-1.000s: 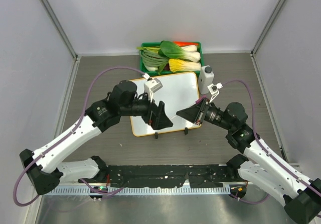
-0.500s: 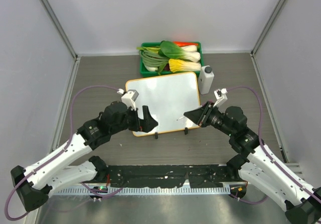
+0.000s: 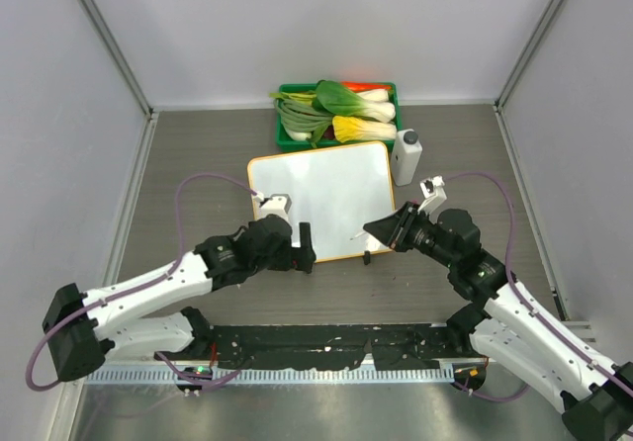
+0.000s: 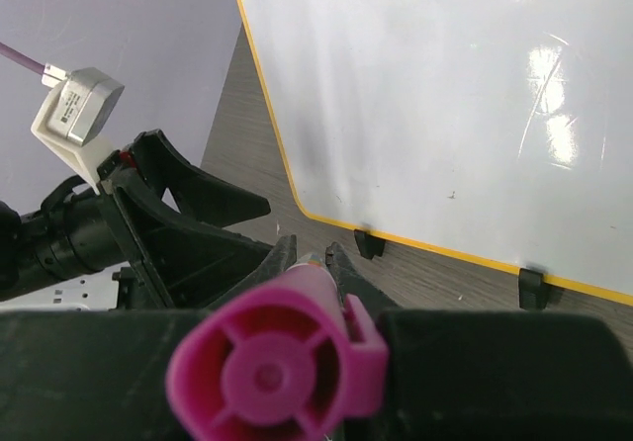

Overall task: Write a sentence on the whiteboard
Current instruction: Pick up the whiteboard stand from the center of the board.

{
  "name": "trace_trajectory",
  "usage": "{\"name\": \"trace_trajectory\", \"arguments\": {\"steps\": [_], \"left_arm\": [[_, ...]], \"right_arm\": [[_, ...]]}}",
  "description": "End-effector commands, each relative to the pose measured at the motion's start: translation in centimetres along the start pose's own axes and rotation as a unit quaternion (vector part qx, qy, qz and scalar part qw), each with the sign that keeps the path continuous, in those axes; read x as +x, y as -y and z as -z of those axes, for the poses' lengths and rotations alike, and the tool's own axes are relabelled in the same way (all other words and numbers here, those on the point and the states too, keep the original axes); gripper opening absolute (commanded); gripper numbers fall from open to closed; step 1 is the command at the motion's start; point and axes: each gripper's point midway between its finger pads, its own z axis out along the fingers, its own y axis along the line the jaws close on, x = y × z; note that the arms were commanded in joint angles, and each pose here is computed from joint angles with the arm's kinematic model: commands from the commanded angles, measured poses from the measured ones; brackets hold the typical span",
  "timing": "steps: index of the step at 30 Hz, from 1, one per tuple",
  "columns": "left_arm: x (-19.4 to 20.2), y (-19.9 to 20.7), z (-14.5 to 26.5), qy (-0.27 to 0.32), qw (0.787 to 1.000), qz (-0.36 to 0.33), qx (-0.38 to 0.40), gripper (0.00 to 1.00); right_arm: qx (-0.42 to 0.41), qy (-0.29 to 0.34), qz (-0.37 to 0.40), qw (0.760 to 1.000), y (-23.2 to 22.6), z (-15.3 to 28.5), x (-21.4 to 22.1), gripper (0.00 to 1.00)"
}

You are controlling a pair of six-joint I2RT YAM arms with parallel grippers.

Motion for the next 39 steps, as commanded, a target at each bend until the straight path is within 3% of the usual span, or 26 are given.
{"name": "trace_trajectory", "arguments": {"steps": [1, 16, 29, 39], "left_arm": [[-1.5, 1.7, -1.0, 0.028, 0.999, 0.004, -0.014, 0.99], [2.9, 1.6, -4.8, -0.015, 0.996, 0.006, -0.087, 0.69], [5.3, 0.4, -7.6, -0.007, 0.993, -0.029, -0.115, 0.59], [6.8, -1.5, -9.1, -0.007, 0.987, -0.047, -0.155, 0.38]], "right_arm": [[-0.016, 0.019, 0.007, 1.0, -0.8, -0.3, -1.1, 0.01], [-0.005, 0.017, 0.001, 1.0, 0.1, -0.7, -0.8, 0.01], [-0.011, 0.024, -0.003, 1.0, 0.2, -0.8, -0.9, 0.01], [-0.012, 0.025, -0.005, 1.0, 0.3, -0.7, -0.9, 0.01]]}}
